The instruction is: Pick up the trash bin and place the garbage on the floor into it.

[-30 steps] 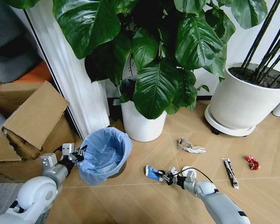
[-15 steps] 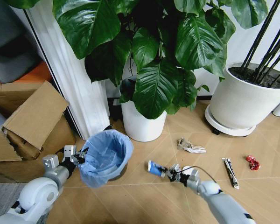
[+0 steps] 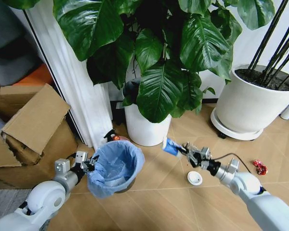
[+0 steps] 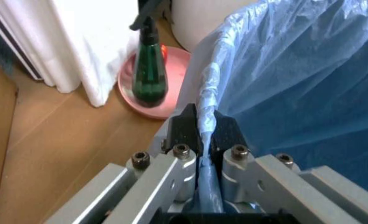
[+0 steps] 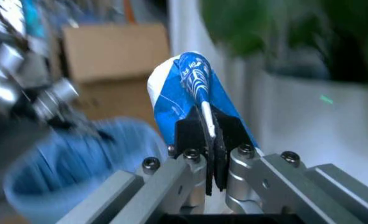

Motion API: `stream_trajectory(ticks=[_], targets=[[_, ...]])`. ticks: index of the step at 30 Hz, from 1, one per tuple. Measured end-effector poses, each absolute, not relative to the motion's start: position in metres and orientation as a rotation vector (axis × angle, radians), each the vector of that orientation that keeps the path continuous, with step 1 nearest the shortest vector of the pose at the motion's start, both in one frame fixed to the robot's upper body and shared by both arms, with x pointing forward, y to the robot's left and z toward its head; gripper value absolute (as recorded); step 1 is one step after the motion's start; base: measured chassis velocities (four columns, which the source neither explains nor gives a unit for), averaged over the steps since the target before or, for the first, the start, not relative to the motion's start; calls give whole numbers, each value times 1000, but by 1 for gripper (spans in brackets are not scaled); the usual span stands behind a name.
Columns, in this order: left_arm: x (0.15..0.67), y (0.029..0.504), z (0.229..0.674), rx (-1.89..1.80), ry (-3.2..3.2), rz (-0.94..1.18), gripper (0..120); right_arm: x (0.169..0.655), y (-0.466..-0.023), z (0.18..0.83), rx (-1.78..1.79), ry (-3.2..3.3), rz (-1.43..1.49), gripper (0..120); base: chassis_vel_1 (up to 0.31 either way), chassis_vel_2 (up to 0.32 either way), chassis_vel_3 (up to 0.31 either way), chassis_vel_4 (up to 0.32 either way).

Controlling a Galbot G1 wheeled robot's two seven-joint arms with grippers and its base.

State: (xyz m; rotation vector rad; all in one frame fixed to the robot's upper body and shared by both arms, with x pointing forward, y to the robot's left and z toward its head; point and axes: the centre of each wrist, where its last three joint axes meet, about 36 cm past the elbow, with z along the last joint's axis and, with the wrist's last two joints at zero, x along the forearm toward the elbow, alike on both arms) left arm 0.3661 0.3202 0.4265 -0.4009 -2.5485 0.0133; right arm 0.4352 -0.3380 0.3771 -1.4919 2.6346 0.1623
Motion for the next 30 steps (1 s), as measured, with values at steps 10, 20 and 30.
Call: stream_trajectory(ticks=[10, 20, 30], targets=[[371, 321, 432, -439, -2553, 2, 0, 460, -269, 378, -1742, 2447, 321, 0, 0, 0, 0, 0], [375, 326, 437, -448, -2563, 5, 0, 501, -195, 360, -1932, 2331, 376, 0, 0, 0, 0, 0], [374, 325, 441, -454, -2570, 14, 0, 494, -175, 343, -1981, 2374, 361, 10, 0, 0, 0, 0]])
